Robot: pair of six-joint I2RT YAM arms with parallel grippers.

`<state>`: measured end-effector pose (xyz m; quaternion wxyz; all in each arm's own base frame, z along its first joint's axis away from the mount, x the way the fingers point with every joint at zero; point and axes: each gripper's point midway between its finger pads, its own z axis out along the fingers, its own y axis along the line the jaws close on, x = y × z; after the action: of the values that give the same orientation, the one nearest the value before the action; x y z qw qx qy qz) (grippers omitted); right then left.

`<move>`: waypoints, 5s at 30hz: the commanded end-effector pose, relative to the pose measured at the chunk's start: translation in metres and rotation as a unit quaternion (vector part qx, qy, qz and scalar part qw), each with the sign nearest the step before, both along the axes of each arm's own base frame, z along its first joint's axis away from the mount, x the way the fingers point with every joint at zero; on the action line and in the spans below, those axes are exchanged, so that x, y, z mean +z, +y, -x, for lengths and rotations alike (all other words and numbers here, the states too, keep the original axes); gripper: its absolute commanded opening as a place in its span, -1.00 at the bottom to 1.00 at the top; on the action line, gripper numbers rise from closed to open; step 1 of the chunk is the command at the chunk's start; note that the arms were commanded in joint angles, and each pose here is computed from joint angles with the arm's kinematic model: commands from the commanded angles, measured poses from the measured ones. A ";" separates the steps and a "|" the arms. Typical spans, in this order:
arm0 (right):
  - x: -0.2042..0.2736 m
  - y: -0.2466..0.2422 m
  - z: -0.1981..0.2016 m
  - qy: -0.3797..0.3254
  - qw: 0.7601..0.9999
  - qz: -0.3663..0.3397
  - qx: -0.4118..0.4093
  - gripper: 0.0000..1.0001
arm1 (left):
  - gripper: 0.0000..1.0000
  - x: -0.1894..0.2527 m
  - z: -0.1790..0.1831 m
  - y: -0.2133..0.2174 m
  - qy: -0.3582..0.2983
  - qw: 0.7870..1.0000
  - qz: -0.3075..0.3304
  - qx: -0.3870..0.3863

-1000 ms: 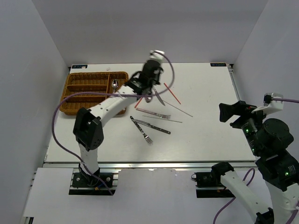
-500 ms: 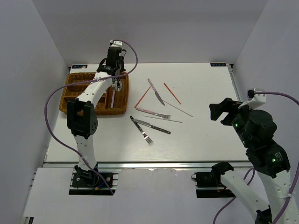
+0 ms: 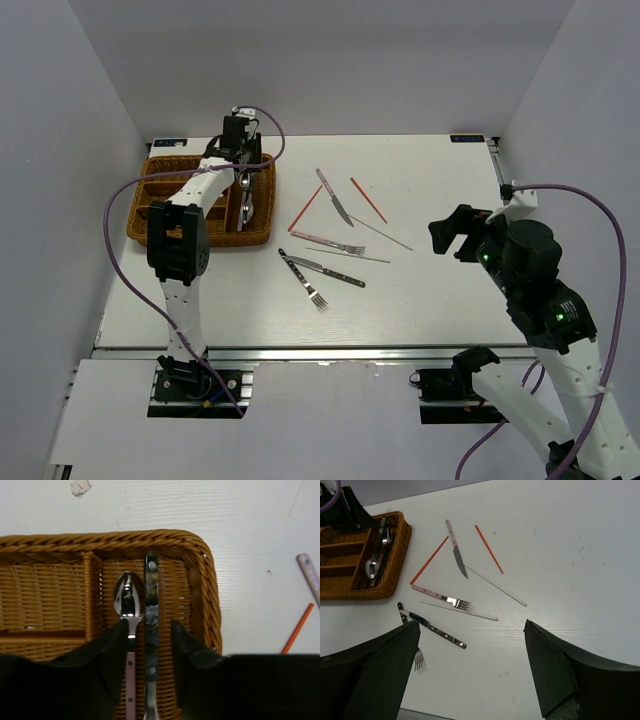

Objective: Sort the eating utensils into containers

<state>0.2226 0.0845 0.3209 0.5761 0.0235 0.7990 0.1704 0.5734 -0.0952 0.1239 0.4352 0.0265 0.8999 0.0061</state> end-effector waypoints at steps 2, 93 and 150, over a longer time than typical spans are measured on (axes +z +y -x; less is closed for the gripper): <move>-0.001 0.021 -0.011 -0.008 0.999 -0.008 0.043 0.79 | 0.38 0.025 0.000 0.005 -0.027 0.999 0.017 0.014; -0.070 0.300 0.015 0.011 0.883 0.106 0.457 -1.00 | -1.00 0.127 0.273 -0.098 -0.088 0.830 0.543 -0.090; -0.141 0.202 -0.045 0.102 0.940 0.122 0.301 0.79 | 0.96 0.067 0.132 0.246 -0.084 0.844 0.369 0.380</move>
<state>0.2616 0.2758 0.1569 0.3916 -0.2775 0.8517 0.2105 0.4489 0.1483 0.1789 0.4467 -0.4953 0.7228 -0.1808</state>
